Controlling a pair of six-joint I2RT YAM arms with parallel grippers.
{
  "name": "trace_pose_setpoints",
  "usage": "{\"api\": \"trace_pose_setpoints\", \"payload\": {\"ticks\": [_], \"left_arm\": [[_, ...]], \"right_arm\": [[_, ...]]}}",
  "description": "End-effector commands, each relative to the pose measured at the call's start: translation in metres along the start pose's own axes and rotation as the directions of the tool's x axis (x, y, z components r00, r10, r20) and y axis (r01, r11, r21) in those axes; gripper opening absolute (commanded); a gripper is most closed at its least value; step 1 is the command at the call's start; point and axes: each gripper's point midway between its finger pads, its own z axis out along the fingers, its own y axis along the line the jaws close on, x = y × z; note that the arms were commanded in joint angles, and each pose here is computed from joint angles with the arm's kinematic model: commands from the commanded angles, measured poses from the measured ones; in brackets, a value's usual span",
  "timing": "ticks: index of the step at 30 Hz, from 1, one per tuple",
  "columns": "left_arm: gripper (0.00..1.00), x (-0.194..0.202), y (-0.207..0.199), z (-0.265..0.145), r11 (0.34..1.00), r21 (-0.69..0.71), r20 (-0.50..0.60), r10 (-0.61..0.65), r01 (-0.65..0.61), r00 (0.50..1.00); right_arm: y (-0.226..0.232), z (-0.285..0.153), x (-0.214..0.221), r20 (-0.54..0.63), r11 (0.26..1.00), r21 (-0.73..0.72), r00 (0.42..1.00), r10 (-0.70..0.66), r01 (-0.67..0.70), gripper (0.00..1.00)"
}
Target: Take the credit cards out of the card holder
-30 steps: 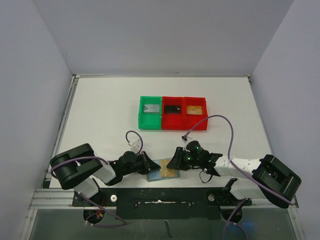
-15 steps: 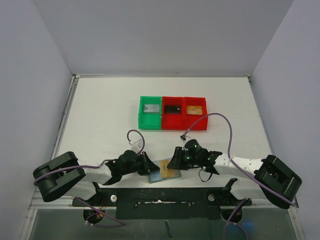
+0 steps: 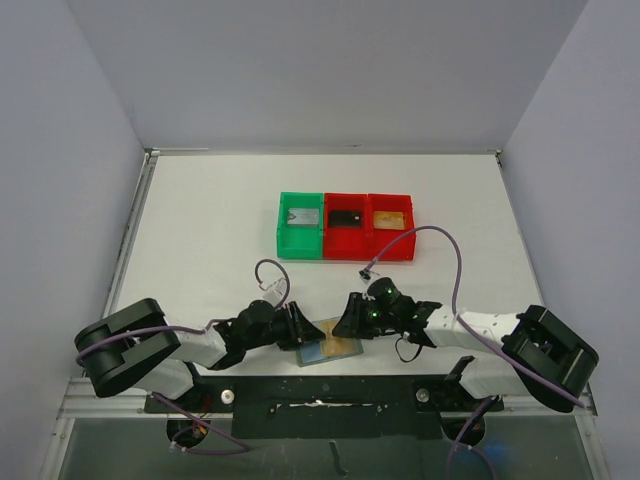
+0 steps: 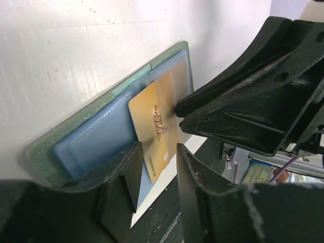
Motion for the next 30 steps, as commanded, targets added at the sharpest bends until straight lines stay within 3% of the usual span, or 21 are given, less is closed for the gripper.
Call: {"api": "trace_pose_setpoints", "payload": {"ticks": [1,15,30], "left_arm": [[0.35,-0.001,-0.014,0.003,0.998,0.061,0.008,-0.035,0.034,0.999],[0.39,-0.004,-0.001,0.000,0.994,0.031,0.056,-0.110,0.108,0.992],[0.46,-0.005,0.029,-0.010,0.984,-0.175,0.059,-0.026,0.036,0.998]], "right_arm": [[-0.030,0.004,0.017,-0.034,0.996,0.091,0.999,0.028,-0.025,0.28],[-0.039,0.007,0.029,-0.059,0.995,0.095,0.997,0.047,-0.042,0.26],[-0.036,0.004,0.022,-0.037,0.994,0.106,0.999,0.038,-0.034,0.26]]}}
